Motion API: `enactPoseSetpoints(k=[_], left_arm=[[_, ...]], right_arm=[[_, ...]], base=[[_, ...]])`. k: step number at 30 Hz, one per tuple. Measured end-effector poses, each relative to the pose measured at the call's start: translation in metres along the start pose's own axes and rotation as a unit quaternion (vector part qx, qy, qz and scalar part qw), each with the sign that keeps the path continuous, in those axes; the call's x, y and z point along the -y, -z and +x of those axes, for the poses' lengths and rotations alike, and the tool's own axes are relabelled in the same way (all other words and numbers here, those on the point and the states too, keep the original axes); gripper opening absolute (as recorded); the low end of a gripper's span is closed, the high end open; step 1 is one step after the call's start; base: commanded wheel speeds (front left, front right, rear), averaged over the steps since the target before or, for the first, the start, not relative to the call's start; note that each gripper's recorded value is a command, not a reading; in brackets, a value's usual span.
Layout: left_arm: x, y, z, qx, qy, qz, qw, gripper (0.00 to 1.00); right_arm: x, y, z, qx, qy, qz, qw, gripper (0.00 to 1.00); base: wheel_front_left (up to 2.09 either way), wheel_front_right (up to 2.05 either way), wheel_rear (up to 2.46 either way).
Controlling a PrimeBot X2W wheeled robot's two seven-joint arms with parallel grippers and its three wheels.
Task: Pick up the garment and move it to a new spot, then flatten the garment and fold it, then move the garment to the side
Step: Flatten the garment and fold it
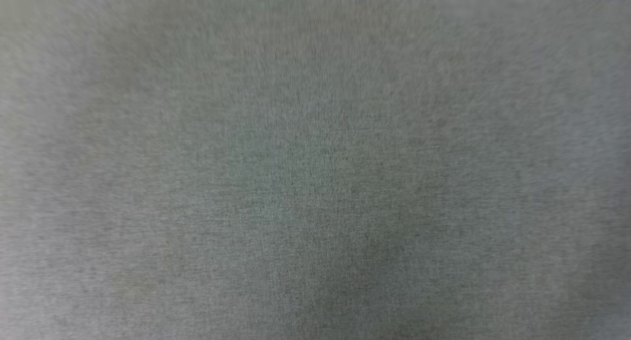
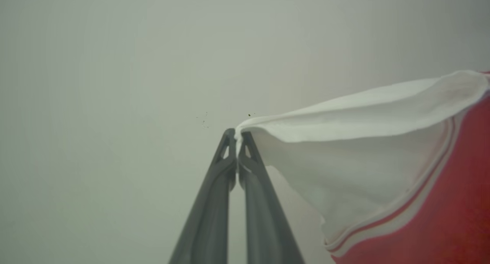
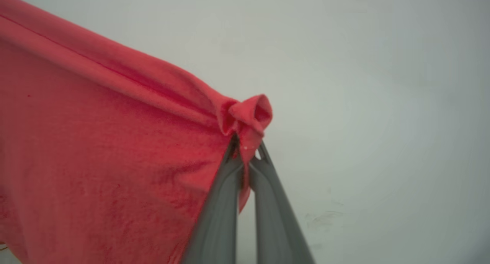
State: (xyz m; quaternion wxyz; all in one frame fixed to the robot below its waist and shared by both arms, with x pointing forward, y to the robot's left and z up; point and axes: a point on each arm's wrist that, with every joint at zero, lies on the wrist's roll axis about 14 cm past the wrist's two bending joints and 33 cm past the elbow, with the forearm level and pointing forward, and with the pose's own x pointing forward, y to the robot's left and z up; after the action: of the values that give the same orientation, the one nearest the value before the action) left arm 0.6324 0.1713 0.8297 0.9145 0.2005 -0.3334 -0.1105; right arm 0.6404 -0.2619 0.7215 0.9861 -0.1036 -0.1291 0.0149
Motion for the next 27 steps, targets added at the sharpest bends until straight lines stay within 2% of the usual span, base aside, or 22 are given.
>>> enactPoseSetpoints(k=[7, 14, 20, 27], left_arm=[[0.006, 0.048, 0.037, 0.012, -0.013, 0.008, 1.000, 0.00], [0.037, 0.118, 0.038, -0.024, 0.001, -0.018, 1.000, 0.00], [0.073, 0.170, 0.010, -0.078, 0.024, -0.056, 0.995, 0.00], [0.123, 0.195, -0.054, -0.145, 0.063, -0.116, 0.981, 0.00]], right_arm=[[-0.008, 0.041, 0.052, 0.008, 0.016, -0.004, 1.000, 0.00], [-0.036, 0.111, 0.073, -0.019, 0.000, -0.004, 1.000, 0.00], [-0.069, 0.167, 0.063, -0.053, -0.024, 0.018, 0.998, 0.00], [-0.089, 0.215, 0.009, -0.119, -0.045, 0.040, 0.991, 0.00]], base=[[0.00, 0.00, 0.00], [0.00, 0.00, 0.00], [0.00, 0.00, 0.00], [0.00, 0.00, 0.00]])
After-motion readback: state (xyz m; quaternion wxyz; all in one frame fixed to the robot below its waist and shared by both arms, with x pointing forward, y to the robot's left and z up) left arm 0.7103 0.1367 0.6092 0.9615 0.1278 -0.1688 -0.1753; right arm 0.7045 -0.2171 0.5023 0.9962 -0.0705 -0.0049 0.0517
